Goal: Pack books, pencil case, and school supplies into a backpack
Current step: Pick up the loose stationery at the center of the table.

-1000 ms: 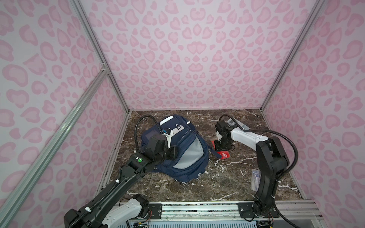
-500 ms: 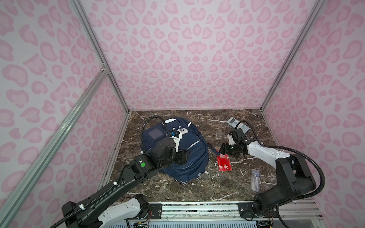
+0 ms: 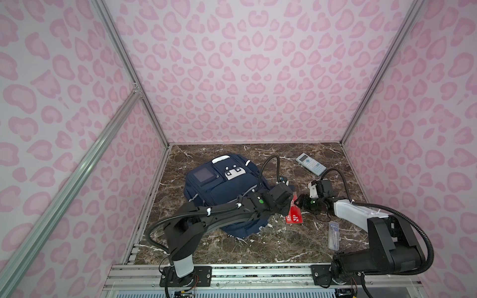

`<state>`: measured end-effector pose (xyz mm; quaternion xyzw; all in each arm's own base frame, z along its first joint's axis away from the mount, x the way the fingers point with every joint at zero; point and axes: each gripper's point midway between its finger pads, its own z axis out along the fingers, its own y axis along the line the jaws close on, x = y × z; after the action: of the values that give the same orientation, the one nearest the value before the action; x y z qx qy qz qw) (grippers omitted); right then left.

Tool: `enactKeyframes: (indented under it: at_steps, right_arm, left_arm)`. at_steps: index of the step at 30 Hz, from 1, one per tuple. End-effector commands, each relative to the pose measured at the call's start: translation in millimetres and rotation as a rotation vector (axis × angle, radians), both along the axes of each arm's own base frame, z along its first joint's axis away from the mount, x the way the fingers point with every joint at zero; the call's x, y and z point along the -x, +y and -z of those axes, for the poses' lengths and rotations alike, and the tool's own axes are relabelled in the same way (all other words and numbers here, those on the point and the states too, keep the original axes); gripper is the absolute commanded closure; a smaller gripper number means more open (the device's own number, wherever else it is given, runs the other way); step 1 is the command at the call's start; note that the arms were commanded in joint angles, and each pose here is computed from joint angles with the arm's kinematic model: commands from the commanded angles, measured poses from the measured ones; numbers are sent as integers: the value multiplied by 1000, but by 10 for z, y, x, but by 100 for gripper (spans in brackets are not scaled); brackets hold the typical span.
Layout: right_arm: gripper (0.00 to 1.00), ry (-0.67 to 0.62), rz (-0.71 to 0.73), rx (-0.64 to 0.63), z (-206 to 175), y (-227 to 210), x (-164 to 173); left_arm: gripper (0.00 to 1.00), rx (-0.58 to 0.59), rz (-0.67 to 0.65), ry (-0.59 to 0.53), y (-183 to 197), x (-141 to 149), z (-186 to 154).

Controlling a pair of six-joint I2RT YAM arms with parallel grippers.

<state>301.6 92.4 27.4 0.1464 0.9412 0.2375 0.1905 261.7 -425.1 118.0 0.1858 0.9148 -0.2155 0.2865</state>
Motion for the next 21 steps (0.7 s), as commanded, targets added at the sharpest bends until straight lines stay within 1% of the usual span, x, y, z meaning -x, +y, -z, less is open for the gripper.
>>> enactKeyframes:
  at_steps: [1,4,8,12,16,18,21]
  right_arm:
    - [44,33,18,-35,113,-46,82]
    - [48,33,0,-46,129,-19,134]
    - [51,57,-30,-54,204,12,206]
    - [51,62,-46,-89,255,70,221]
    - [52,62,-49,-127,280,124,218]
    - [52,55,-54,-136,276,149,217]
    - [55,54,-77,-143,285,189,248]
  left_arm:
    - [93,43,-3,10,-262,-112,114]
    - [97,-1,-23,51,-330,-156,406]
    - [97,-29,-56,69,-287,-191,563]
    - [97,-114,-99,100,-121,-231,827]
    - [97,-155,-119,139,-10,-223,1075]
    - [97,-160,-121,141,-4,-217,1136]
    - [97,-137,-118,136,-27,-236,1143]
